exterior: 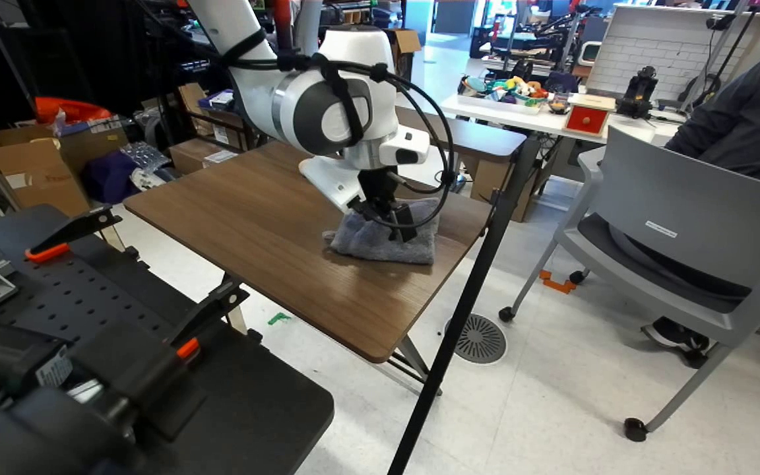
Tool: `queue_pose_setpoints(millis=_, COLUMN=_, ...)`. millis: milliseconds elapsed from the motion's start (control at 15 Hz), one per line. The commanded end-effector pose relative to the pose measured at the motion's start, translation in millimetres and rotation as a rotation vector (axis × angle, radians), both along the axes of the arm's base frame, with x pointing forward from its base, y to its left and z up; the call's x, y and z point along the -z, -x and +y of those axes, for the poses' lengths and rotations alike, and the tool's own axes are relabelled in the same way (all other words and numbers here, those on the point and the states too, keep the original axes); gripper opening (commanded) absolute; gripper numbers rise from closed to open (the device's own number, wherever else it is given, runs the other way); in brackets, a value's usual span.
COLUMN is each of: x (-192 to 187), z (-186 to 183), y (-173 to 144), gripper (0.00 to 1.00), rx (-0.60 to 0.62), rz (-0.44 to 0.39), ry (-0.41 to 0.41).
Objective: Move the potato to the left, use the grey towel to wipe the tabletop
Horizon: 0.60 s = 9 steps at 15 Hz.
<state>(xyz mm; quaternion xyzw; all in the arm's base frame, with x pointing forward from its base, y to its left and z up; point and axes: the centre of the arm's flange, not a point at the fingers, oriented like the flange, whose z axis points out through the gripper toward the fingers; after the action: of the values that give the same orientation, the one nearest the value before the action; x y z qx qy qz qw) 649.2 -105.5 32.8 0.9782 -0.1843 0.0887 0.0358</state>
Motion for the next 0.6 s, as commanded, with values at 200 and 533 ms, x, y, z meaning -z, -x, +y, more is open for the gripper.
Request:
queue_pose_setpoints(millis=200, x=26.4, z=3.6, y=-47.0, gripper=1.0, rx=-0.011, rz=-0.263, ry=-0.011)
queue_pose_setpoints(millis=533, x=3.4, z=75.9, y=-17.9, gripper=1.0, rx=-0.203, rz=-0.265, ry=-0.174)
